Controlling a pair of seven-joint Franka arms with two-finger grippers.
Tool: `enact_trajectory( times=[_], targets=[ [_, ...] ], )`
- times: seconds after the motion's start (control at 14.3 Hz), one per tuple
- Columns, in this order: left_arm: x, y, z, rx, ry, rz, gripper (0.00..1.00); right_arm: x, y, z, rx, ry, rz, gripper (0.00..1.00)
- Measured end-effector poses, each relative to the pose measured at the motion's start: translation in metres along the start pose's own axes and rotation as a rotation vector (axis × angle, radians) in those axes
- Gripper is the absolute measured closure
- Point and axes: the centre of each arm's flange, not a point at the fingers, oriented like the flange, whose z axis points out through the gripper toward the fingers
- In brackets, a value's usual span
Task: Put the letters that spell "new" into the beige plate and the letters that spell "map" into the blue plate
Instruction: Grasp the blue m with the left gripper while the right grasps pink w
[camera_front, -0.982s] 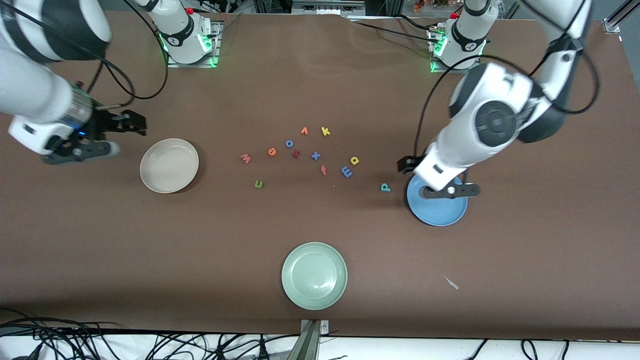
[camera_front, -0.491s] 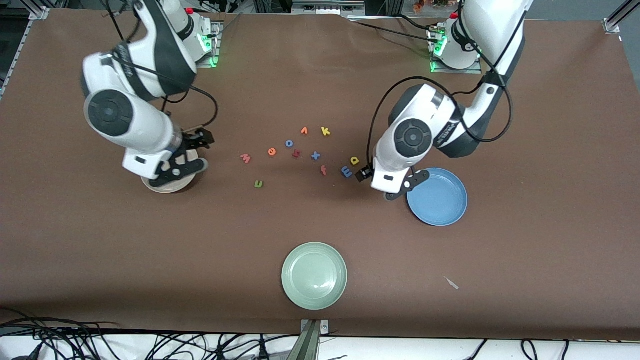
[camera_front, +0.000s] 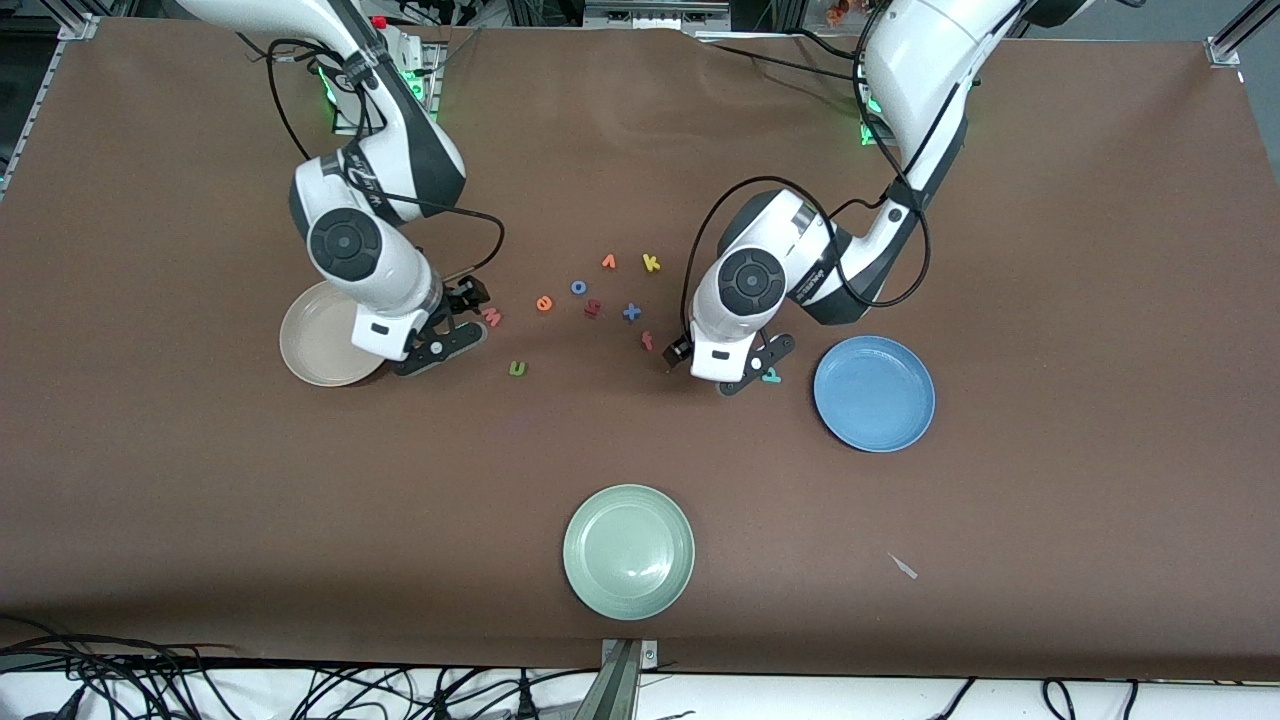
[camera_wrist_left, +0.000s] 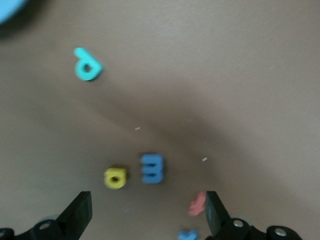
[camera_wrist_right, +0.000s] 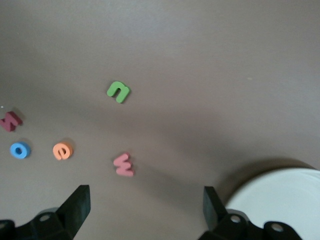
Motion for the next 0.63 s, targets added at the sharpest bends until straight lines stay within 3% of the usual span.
enact_trajectory(
  times=[0.35, 0.56, 0.63],
  targets=[
    [-0.006, 0.005, 0.035, -0.011, -0.006, -0.02, 0.03, -0.016, -0.014, 0.043, 0.006, 0.026, -0.095, 0.0],
    [-0.011, 0.003, 0.054, 0.017, -0.016, -0.015, 0.3, -0.015, -0.018, 0.062, 0.006, 0.044, -0.162, 0.0],
    [-0.014, 0.002, 0.061, 0.028, -0.02, -0.012, 0.3, -0.016, -0.023, 0.07, 0.001, 0.047, -0.186, 0.0]
  ],
)
